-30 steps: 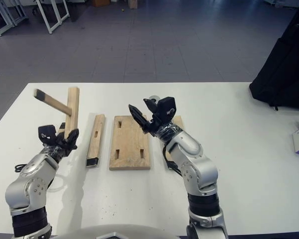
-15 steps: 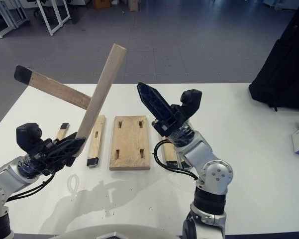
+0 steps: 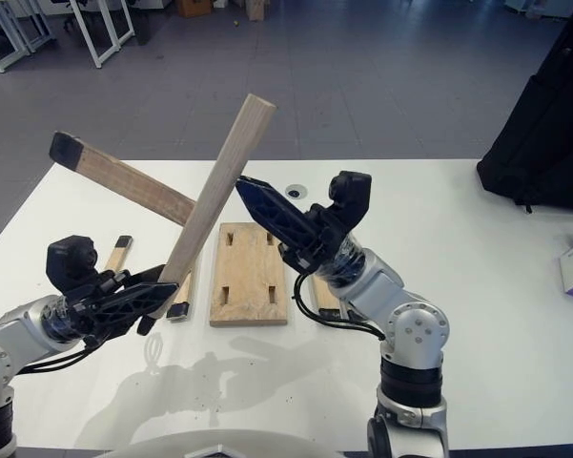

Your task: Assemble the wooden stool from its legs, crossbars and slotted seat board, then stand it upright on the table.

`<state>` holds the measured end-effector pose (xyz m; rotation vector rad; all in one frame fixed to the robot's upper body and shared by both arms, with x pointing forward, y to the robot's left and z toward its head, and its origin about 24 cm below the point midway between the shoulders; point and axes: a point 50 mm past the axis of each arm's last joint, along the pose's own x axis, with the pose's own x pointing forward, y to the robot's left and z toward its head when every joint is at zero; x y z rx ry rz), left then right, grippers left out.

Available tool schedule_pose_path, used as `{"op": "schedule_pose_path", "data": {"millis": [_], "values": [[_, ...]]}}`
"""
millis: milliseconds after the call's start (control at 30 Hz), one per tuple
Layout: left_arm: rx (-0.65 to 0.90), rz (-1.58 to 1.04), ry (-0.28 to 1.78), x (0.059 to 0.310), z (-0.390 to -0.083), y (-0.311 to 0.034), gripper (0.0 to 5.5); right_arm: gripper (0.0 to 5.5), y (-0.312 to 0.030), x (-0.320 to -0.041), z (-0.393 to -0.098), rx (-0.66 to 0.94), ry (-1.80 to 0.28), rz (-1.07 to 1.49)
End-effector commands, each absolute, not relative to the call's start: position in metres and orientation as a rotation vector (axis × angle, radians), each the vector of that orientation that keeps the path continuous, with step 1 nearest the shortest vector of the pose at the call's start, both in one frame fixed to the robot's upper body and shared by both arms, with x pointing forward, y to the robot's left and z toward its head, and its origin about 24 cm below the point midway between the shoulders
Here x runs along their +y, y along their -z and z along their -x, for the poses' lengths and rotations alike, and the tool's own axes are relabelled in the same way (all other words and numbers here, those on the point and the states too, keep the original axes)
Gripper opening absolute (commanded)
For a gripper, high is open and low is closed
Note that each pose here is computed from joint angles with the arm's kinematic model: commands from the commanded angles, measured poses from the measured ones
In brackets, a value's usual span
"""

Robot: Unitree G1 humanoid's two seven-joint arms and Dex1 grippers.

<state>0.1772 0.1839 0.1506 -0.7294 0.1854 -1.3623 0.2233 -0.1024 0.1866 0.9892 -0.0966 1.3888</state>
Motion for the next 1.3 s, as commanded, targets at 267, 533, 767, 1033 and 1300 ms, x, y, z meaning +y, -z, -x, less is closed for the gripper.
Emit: {"op": "schedule_pose_path", "data": {"millis": [267,533,767,1033,1300], "values": [[0.222,0.699,1.386,0.181,-0.176,-0.149,2.01,3.10,-0.189,-0.095,-0.239,-0.063,-1.358,-0.944],[0.238,0.700,1.382,0.180,-0.179,-0.146,2.01,3.10,-0.192,-0.092,-0.235,-0.003,-1.472,-0.895],[0.265,0.676,1.396,0.179,-0.178,-0.144,2.01,2.21,-0.186,-0.095,-0.234,0.101,-1.503,-0.926],[0.257,0.644,1.397,0.178,-0.178,-0.141,2.01,2.09,-0.188,-0.101,-0.229,0.179,-1.590,-0.868],[0.190,0.660,1.209,0.185,-0.200,-0.134,2.71,2.06,-0.201,-0.110,-0.247,0.039,-1.478,-0.813]]}}
